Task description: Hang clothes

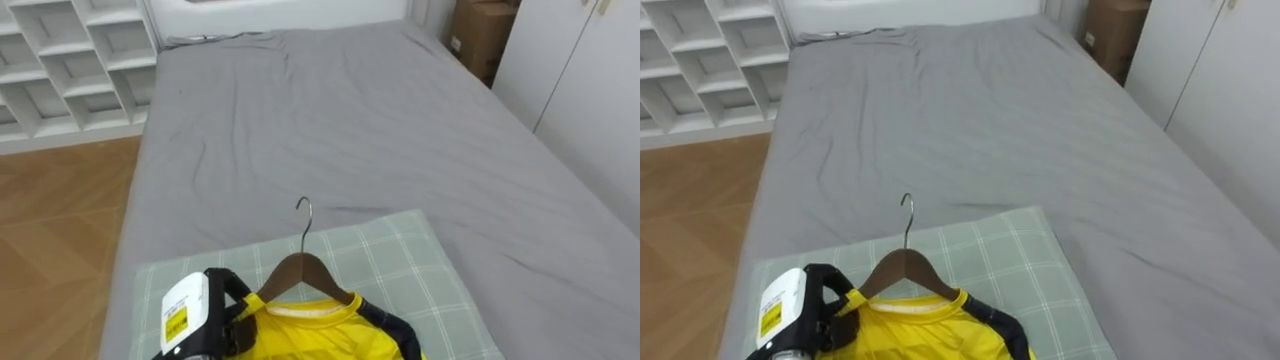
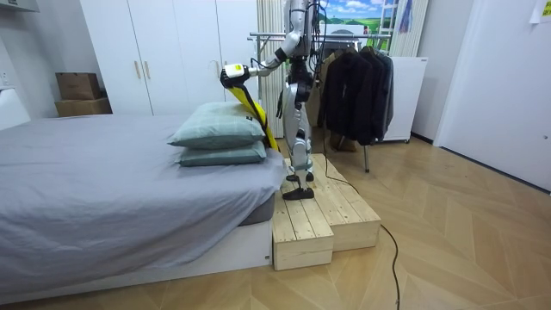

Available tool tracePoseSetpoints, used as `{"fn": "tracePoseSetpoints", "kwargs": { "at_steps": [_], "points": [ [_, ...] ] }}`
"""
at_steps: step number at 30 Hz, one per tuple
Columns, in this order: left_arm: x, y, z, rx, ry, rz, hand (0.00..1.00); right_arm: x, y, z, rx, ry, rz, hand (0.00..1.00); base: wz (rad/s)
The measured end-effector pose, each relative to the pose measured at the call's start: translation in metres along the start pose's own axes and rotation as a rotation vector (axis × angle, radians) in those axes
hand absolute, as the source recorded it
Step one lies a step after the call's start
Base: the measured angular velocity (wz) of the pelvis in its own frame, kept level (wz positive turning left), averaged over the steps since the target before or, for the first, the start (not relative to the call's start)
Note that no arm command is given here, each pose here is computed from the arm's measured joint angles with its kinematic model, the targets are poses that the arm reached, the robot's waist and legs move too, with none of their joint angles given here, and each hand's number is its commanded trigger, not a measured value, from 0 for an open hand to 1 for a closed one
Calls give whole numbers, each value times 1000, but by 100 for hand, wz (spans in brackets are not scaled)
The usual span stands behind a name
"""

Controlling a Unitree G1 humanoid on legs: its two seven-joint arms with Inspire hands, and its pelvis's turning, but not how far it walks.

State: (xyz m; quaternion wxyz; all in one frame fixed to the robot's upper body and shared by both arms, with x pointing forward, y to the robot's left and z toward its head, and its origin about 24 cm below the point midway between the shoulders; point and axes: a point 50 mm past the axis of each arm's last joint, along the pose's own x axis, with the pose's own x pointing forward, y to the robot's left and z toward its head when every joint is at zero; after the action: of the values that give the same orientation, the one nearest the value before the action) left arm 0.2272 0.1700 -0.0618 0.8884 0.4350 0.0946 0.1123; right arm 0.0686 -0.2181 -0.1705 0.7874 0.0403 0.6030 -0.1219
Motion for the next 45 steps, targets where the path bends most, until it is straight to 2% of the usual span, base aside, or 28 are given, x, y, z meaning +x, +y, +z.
{"fn": "tracePoseSetpoints", "kwargs": {
  "at_steps": [15,21,26,28,35,38,40,45],
  "points": [
    [10,22,14,-21,-87,83,100,-1,-9,-7,85,13,-28,0,-1],
    [14,33,21,-32,-136,134,100,-2,-16,-9,119,16,-85,0,2],
    [16,39,17,-12,-147,146,100,-3,-23,-5,22,-9,-141,0,0],
    [16,40,18,-22,-163,159,100,-4,-29,3,-69,-49,-187,0,0],
    [16,43,18,-20,-175,184,100,-9,-48,31,-194,-180,-381,0,0],
    [17,47,24,-34,-198,207,100,-15,-53,53,-217,-286,-482,0,0],
    [16,50,28,-45,-215,223,100,-22,-54,70,-296,-386,-548,0,0],
    [11,55,22,-42,-207,236,100,-43,-51,111,-398,-627,-663,0,-2]
  ]
}}
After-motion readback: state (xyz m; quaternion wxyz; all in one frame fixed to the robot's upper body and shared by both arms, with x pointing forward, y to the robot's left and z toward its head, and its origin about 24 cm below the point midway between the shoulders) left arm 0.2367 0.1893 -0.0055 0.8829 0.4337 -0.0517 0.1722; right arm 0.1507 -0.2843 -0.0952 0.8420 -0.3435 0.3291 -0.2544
